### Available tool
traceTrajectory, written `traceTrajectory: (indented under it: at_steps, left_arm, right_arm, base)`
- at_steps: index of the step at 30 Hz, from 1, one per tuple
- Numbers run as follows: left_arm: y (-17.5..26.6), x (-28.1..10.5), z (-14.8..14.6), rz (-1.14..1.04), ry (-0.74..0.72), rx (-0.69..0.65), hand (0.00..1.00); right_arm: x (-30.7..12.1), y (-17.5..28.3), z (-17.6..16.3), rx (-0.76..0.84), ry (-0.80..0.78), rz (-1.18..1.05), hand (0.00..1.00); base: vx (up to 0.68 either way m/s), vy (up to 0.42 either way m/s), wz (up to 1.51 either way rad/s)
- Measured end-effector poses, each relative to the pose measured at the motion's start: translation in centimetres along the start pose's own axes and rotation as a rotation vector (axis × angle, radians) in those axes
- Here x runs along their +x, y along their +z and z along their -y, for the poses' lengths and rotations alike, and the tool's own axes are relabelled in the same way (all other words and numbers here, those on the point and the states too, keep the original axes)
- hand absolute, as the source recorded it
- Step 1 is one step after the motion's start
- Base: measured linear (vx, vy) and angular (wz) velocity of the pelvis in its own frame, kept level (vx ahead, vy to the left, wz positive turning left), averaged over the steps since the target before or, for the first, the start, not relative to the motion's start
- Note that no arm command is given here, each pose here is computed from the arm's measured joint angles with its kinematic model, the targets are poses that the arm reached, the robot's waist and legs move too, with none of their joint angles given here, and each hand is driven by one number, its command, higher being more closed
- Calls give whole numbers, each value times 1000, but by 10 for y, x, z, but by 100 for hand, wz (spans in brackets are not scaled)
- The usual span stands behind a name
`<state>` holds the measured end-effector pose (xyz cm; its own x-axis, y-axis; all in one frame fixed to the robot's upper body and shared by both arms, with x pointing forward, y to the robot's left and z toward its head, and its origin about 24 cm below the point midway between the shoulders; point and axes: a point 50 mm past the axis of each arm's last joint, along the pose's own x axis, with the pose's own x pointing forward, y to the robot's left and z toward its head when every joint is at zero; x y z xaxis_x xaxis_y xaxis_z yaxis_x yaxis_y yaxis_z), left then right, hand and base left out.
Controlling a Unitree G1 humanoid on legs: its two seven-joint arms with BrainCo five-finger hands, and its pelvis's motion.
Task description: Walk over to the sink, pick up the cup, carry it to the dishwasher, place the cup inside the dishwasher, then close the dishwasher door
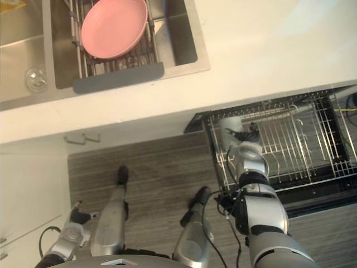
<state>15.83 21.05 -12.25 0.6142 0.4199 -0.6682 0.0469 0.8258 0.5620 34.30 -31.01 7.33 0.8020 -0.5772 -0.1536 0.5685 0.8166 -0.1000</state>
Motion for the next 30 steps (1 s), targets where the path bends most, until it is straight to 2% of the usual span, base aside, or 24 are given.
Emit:
traceTrajectory:
  at_steps: [5, 11, 15, 18, 20, 21, 24, 26, 30]
  left_arm:
    - [-1, 0, 0, -3, 0, 1, 0]
    - [-25, -7, 5, -74, -42, 34, 0]
    - [-48, -13, 8, -170, -67, 57, 0]
    - [-57, -17, 14, -251, -89, -3, 0]
    - [-73, -20, 14, -343, -95, -53, 0]
    - [-78, -23, 16, -369, -100, -61, 0]
    - [-95, -32, 21, -457, -107, -144, 0]
    - [-101, -35, 24, -496, -108, -186, 0]
    - [-106, -38, 24, -530, -84, -245, 0]
  right_arm:
    - [-11, 3, -4, 73, -23, 94, 0]
    - [-54, -72, 12, 265, -127, -70, 0]
    - [-76, -87, 29, 351, -170, -77, 0]
    - [-87, -89, 48, 573, -253, -70, 0]
    - [-98, -79, 57, 809, -291, 7, 0]
    - [-100, -73, 59, 844, -283, 46, 0]
    - [-110, -32, 52, 915, -130, 256, 0]
    - [-118, 3, 39, 910, 101, 408, 0]
    - [-130, 21, -7, 841, 492, 408, 0]
  base:
    - [11, -3, 3]
    - [64, -11, -13]
    - [67, -32, -34]
    - [3, -27, -35]
    - [-26, -22, -27]
    - [-36, -14, -47]
    - [-19, -29, -54]
    - [-1, -48, -23]
    - [7, -17, 1]
